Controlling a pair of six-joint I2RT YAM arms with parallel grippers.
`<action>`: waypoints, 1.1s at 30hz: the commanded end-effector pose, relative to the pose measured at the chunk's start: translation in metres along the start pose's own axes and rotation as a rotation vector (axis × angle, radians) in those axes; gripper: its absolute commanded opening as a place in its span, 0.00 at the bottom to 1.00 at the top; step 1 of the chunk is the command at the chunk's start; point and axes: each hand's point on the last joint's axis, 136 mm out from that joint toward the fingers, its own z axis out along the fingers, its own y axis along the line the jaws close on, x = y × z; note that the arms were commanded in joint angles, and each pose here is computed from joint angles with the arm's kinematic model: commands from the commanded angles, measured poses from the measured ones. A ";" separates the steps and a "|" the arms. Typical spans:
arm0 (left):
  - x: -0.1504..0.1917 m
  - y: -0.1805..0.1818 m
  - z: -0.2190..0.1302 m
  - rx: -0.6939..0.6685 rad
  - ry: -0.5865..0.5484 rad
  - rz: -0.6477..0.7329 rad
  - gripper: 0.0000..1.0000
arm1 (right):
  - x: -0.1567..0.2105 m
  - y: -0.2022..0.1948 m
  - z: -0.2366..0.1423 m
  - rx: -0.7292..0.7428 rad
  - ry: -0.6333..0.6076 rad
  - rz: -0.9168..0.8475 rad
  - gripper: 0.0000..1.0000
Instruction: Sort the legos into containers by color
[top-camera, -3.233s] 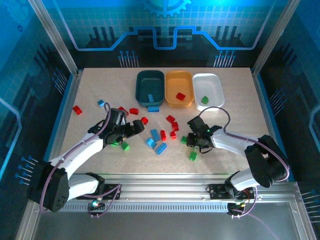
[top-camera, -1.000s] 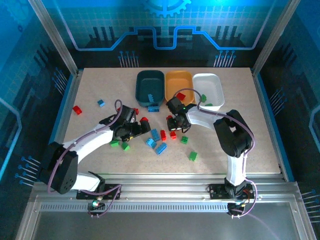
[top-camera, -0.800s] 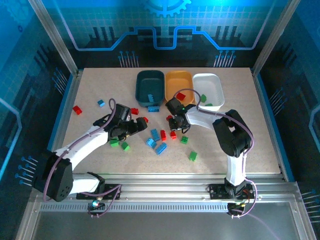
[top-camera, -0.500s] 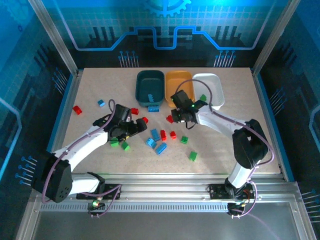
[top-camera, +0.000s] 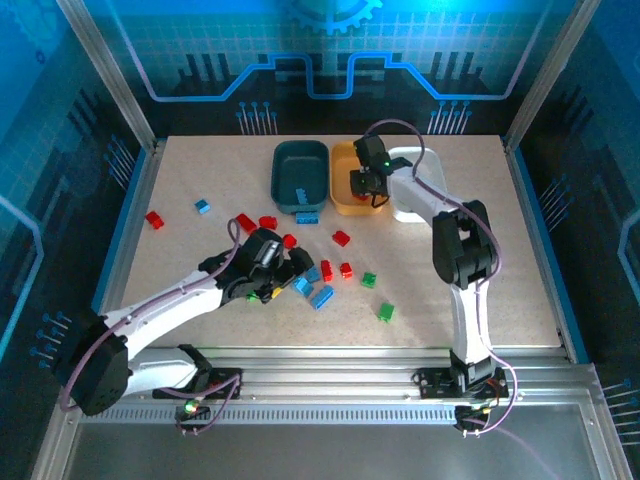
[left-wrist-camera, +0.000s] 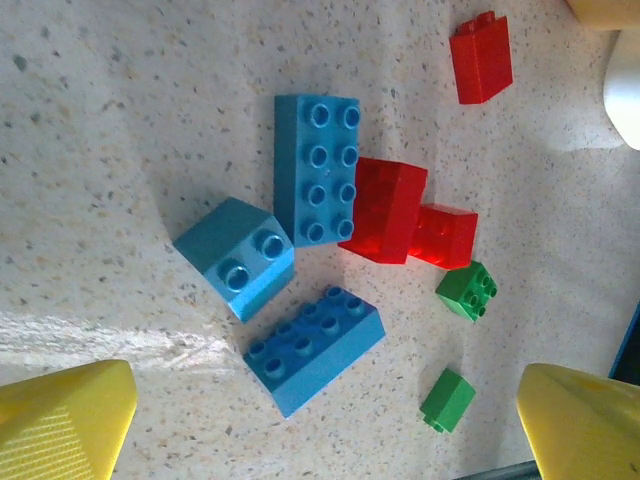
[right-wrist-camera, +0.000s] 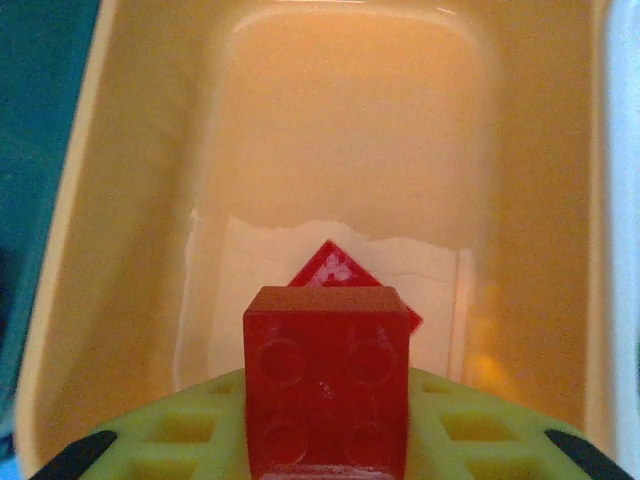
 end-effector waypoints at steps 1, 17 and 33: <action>-0.001 -0.005 0.005 -0.008 -0.023 -0.046 0.99 | -0.004 0.002 0.007 -0.015 0.038 -0.016 0.37; 0.007 0.012 0.058 -0.126 -0.008 -0.025 0.80 | -0.001 0.001 -0.081 -0.092 -0.090 0.041 0.62; 0.003 0.036 0.077 -0.249 -0.024 0.013 0.48 | 0.070 -0.019 -0.117 -0.082 -0.067 0.042 0.61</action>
